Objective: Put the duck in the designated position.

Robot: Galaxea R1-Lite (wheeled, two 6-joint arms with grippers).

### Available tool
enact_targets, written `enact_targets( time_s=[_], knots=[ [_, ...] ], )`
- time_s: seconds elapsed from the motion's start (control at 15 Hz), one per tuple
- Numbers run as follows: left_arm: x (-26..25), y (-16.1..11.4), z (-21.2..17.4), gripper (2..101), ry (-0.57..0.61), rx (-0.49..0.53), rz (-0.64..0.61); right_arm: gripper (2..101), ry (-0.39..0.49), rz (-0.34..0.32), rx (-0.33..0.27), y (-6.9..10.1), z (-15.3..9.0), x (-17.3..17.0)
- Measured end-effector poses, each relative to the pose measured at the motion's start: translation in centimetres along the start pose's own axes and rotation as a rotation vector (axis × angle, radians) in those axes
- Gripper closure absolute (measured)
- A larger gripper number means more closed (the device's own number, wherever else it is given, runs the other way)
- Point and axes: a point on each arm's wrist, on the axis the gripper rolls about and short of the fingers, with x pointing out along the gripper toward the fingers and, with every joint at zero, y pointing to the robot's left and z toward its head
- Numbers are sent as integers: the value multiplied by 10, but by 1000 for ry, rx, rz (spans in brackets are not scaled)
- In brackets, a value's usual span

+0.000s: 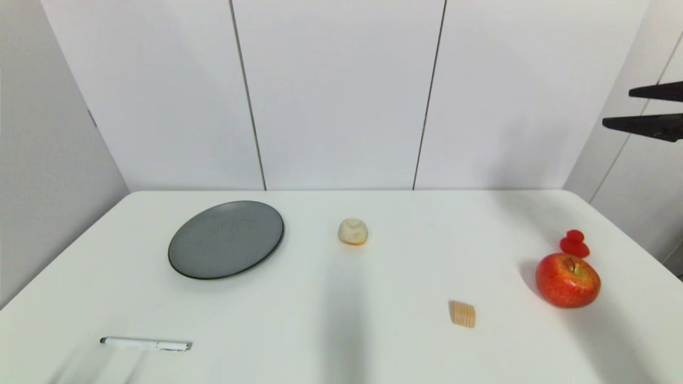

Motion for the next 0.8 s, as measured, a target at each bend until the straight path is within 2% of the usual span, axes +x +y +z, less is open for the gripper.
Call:
enact_targets(
  time_s=[0.13,0.27,0.4,0.67,0.8],
  knots=[
    [0,0,0,54,0,0,0,52,-57,-4,-32,14,28,-15],
    [0,0,0,54,0,0,0,52,-113,14,3,32,54,-26],
    [0,0,0,54,0,0,0,52,-149,8,66,51,75,-34],
    [0,0,0,54,0,0,0,52,-162,-113,187,80,98,-43],
    [0,0,0,54,0,0,0,52,-136,-221,257,93,99,-44]
  ],
)
